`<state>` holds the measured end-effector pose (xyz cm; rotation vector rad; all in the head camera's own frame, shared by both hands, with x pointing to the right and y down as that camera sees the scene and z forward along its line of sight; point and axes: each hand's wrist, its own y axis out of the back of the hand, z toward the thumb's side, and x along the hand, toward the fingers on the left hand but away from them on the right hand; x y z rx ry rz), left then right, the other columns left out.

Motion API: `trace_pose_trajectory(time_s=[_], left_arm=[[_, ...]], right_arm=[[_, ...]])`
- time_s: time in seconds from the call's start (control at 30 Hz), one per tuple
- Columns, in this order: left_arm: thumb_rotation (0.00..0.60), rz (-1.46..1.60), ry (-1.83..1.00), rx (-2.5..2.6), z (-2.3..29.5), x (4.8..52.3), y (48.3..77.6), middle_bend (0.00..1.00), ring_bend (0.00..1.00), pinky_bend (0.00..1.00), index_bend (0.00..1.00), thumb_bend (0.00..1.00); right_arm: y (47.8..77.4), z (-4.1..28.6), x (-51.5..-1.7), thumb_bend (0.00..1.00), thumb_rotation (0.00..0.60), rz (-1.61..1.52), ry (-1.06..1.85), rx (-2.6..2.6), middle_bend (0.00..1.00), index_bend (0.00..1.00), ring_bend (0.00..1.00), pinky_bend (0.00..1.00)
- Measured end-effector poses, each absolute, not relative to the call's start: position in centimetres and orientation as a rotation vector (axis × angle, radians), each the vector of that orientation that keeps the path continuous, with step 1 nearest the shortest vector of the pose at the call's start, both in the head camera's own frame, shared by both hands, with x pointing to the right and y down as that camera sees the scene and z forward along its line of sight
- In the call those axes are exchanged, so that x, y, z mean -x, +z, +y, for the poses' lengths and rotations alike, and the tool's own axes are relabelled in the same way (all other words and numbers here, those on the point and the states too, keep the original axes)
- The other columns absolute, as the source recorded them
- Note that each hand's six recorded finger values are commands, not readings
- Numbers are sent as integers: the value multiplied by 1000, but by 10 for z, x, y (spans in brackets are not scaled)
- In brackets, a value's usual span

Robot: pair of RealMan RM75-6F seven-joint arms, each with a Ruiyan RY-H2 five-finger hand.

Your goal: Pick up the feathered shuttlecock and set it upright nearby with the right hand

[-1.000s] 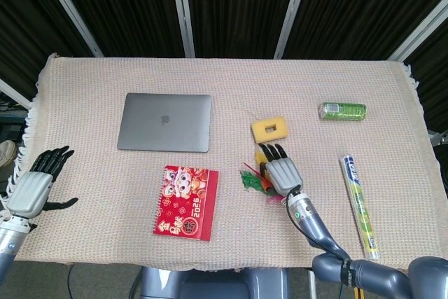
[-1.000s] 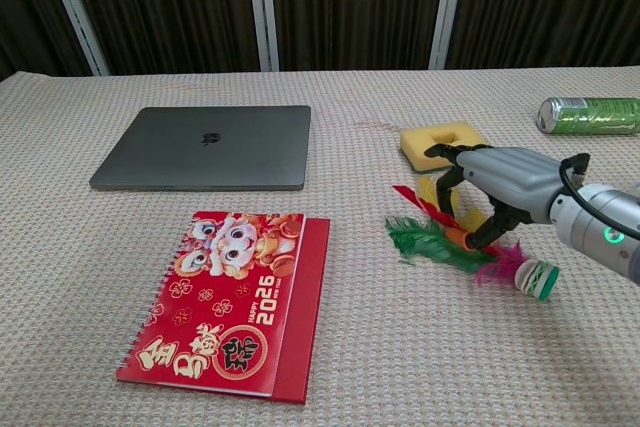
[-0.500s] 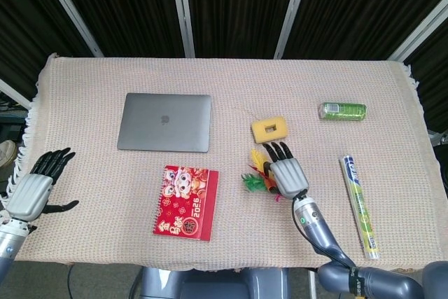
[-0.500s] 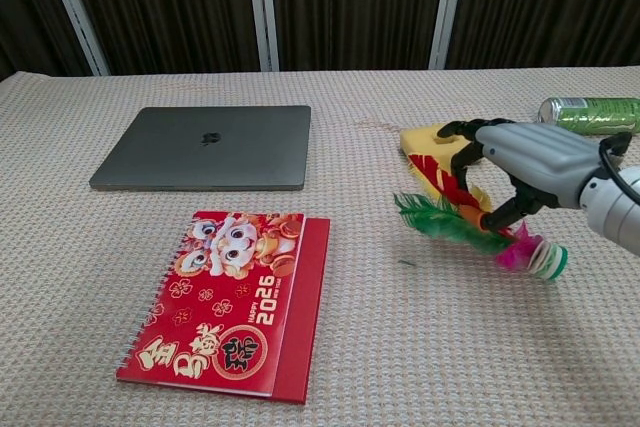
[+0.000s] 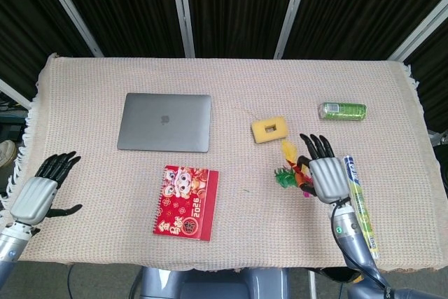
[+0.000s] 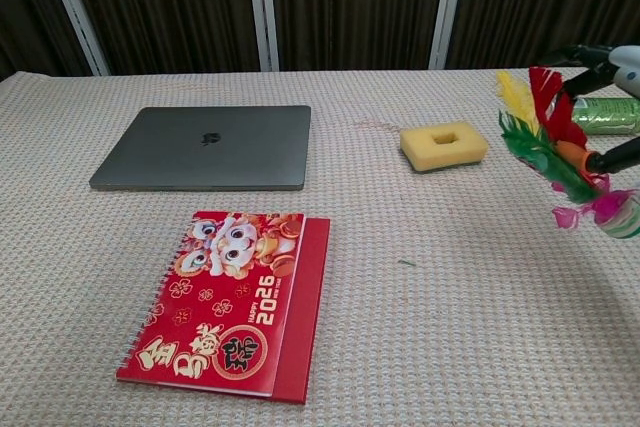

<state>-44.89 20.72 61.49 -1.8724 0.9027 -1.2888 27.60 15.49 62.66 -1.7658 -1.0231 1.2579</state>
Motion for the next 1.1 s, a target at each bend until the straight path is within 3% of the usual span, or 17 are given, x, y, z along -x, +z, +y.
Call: trace_pose_trajectory(time_s=[0.37, 0.63, 1.1], left_arm=[[600, 886, -1270, 1877, 211, 441, 614, 0, 0, 0, 0, 41], [600, 884, -1269, 1877, 212, 440, 614, 0, 0, 0, 0, 40], [600, 879, -1265, 1873, 213, 440, 612, 0, 0, 0, 0, 39]], right_arm=[[622, 156, -313, 604, 600, -1453, 1155, 1971, 53, 675, 0, 0], [636, 160, -334, 602, 600, -1876, 949, 2235, 51, 675, 0, 0], [676, 187, -336, 602, 600, -2058, 776, 2426, 52, 678, 0, 0]])
